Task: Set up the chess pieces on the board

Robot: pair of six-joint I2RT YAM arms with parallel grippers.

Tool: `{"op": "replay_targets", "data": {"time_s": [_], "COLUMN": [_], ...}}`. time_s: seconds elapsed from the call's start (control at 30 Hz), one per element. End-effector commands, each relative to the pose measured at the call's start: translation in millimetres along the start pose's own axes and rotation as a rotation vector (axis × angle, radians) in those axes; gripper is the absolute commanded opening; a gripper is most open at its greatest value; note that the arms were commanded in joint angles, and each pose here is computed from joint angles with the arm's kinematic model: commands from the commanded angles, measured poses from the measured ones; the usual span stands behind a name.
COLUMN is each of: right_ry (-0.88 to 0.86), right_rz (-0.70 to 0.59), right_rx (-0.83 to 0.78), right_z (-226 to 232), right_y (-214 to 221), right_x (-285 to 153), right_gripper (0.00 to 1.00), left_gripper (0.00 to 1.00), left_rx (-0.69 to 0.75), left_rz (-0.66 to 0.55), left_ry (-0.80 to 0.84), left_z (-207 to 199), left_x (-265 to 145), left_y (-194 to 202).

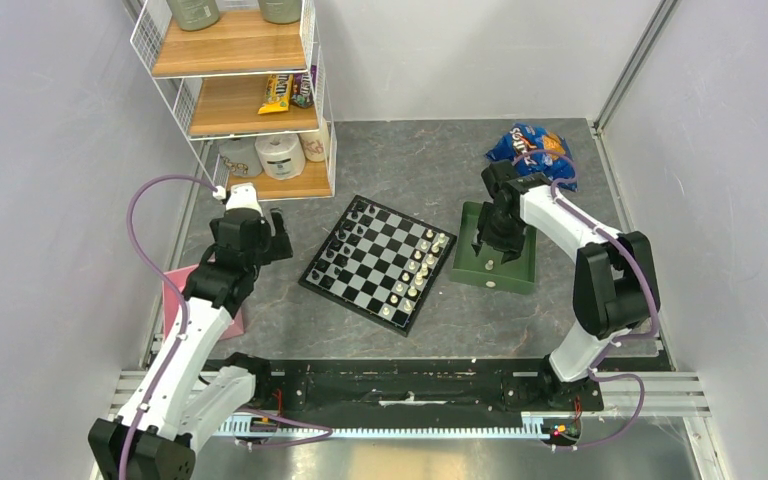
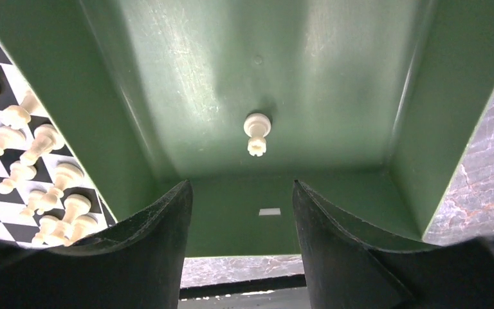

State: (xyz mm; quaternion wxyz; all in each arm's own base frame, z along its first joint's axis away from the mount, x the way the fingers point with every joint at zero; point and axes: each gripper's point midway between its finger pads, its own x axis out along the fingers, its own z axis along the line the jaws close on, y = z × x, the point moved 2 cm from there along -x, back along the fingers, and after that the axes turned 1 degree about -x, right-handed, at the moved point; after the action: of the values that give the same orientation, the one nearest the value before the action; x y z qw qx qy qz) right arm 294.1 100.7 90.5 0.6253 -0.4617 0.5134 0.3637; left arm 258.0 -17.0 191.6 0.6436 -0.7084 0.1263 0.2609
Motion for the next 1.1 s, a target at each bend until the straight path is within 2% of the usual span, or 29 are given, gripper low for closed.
{"op": "replay_targets", "data": {"time_s": [0.0,0.33,0.6,1.07], "right_ry": [-0.038,0.012,-0.028,-0.056], "right_rz": [-0.094,-0.081,-0.099,-0.048], "right_rx": [-0.007,-0.043,-0.074,-0.112], "right_z": [7.1,1.9,3.7,5.4], "right_y": [-20.0,-22.6,-21.5,-16.2], "right_x": [1.2,16.3,14.9,11.8], "right_gripper": [0.66,0.66,0.68,0.67], "left_gripper": [0.93,0.94,0.94,0.94], "left_rx": [0.021,-0.069,-0.071,-0.087], "left_rz": [0.077,0.021,-0.033,-0.066], "left_ry": [0.024,0.058,0.083,0.050], "left_z": [1.1,-0.3,-3.0,-6.7], "left_x": [-13.0,-17.1,-11.8,13.3], "left_y": [10.9,21.1,21.0,18.2]}}
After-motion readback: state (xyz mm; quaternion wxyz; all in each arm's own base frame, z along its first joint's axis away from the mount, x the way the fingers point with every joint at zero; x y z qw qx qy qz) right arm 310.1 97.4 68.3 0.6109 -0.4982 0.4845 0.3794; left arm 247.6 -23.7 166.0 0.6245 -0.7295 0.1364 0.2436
